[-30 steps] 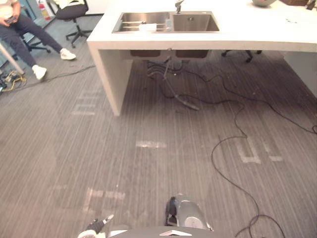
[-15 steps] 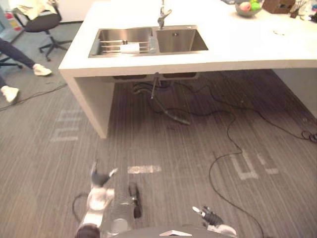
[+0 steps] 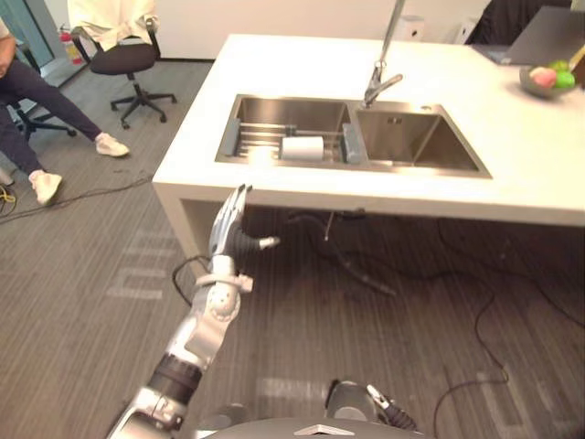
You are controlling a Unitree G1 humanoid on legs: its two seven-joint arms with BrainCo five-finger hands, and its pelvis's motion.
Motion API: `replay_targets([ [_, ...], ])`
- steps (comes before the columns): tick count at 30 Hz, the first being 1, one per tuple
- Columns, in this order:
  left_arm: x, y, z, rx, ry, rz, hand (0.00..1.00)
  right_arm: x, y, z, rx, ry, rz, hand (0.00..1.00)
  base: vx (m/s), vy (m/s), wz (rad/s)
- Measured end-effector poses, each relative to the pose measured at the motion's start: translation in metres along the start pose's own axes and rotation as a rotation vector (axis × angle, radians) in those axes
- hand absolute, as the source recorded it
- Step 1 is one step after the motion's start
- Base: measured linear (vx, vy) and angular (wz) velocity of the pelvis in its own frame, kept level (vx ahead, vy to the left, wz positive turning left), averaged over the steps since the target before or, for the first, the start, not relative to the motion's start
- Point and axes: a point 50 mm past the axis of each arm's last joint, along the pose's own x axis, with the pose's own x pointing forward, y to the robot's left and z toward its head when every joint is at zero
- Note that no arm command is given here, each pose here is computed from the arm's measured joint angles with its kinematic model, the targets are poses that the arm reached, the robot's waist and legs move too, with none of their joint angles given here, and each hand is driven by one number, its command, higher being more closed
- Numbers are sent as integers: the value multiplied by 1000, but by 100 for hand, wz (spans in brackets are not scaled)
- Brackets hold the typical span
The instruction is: Walk over to the sink, pick up the cup, carry it to the dishwasher, place the cup inside the dishwasher, then close the dishwasher door
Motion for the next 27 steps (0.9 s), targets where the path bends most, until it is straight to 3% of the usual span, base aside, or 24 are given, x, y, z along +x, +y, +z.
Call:
replay_targets([
  [5,31,14,28,-4,-107,87,0,-7,-4,-19,34,56,-18,0,437,-147,70],
  [9,35,25,40,-1,-170,121,0,-23,-8,-57,14,186,-19,0,553,-301,76],
  [11,35,32,54,-17,-231,121,0,-23,-10,-52,13,164,-21,0,495,-315,56],
  [23,19,19,68,-1,-265,-104,0,-28,-31,-57,35,223,-37,0,357,-237,1],
  [27,12,31,78,-1,-339,-91,0,-23,-49,-34,-76,208,-47,0,236,-27,-43],
])
